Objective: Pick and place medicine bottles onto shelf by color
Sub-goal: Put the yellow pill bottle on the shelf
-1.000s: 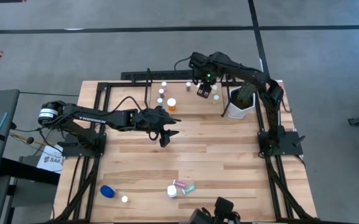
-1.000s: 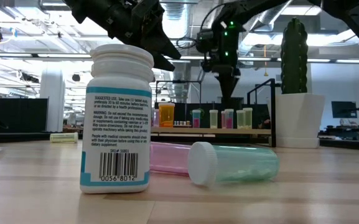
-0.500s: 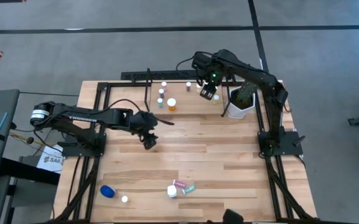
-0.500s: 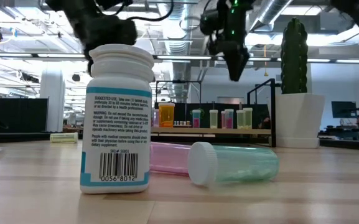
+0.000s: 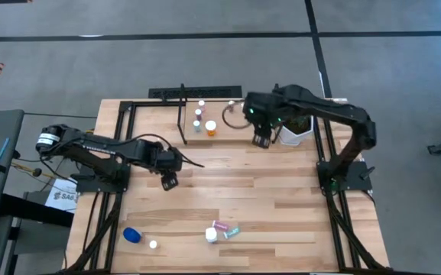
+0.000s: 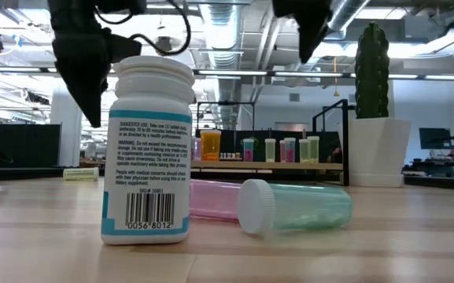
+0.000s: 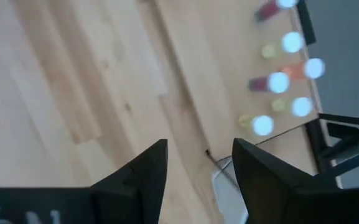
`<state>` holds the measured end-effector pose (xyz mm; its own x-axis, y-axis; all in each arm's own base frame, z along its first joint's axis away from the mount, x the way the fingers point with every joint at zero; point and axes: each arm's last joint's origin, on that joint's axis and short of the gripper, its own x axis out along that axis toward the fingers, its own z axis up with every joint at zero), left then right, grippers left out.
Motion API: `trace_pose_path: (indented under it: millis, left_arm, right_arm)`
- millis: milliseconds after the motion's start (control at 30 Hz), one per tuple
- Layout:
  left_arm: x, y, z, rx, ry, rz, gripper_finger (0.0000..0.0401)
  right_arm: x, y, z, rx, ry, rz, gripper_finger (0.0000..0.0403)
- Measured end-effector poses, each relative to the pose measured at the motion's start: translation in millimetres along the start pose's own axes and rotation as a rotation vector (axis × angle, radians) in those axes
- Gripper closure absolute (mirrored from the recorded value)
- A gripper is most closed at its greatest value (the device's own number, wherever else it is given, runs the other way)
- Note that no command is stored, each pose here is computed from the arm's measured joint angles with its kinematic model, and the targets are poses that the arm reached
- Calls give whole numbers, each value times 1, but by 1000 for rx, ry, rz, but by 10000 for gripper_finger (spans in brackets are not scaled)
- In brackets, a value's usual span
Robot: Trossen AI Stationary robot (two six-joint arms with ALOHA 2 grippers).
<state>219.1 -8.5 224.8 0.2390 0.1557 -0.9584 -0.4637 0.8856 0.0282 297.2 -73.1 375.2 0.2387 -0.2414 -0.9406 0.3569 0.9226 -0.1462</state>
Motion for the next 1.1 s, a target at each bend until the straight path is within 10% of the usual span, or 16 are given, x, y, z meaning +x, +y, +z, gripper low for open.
trace_pose_path:
  millis: [433, 1100]
  left_arm:
    - [15, 72, -5, 42, 233, 265, 173]
    - [40, 148, -12, -265, 241, 235, 176]
  right_arm:
    - [6, 35, -41, 27, 21, -36, 206]
    - [5, 34, -49, 9, 15, -77, 211]
